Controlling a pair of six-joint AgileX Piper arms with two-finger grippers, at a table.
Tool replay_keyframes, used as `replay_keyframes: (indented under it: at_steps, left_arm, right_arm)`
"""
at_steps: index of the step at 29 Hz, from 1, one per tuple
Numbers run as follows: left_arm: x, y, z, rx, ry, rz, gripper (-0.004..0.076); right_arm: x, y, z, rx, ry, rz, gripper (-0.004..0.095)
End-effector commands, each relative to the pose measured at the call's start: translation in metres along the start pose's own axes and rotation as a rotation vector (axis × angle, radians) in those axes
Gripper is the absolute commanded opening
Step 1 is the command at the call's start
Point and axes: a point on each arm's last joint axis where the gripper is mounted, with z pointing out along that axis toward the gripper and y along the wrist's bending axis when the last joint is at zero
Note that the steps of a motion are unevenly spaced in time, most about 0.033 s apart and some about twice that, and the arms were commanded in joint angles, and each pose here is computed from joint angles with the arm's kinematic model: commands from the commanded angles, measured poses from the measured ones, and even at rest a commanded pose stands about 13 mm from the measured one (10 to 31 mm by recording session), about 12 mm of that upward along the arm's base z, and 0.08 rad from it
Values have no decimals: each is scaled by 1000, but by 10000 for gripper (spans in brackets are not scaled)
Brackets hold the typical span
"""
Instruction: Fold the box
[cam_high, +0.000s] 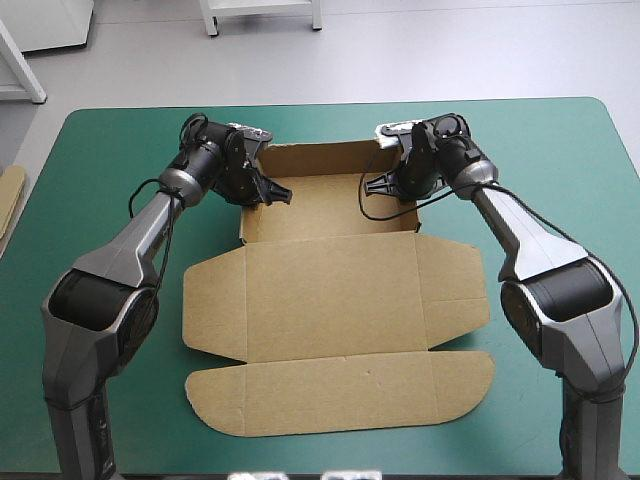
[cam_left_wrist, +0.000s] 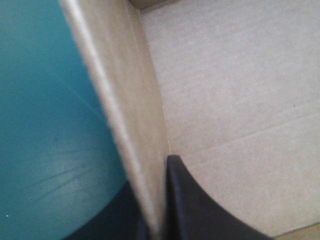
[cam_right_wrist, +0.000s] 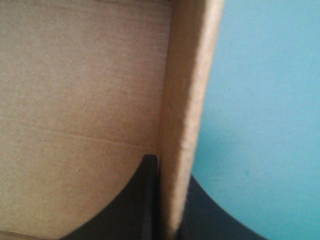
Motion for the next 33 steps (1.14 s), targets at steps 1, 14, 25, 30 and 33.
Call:
replay_keyframes:
  at_steps: [1,14,25,30,33]
  left_arm:
    - [-9,-6,-18,17,-102,39,-8]
    - [-18,-6,-45,25,-167,32,445]
    - [-20,-4,-70,18,-194,41,465]
    - [-14,-3,-99,14,-219,71,463]
    - [-9,-2,-124,11,-271,75,463]
  right_arm:
    - [-7,0,-33,9,-78,-66,0]
    - [-20,1,-57,1,-147,-59,330]
    - [-15,-3,-59,48,-77,-66,506]
    - [-14,-3,-75,38,-101,-66,505]
    - [-14,-3,-94,35,-147,-69,505]
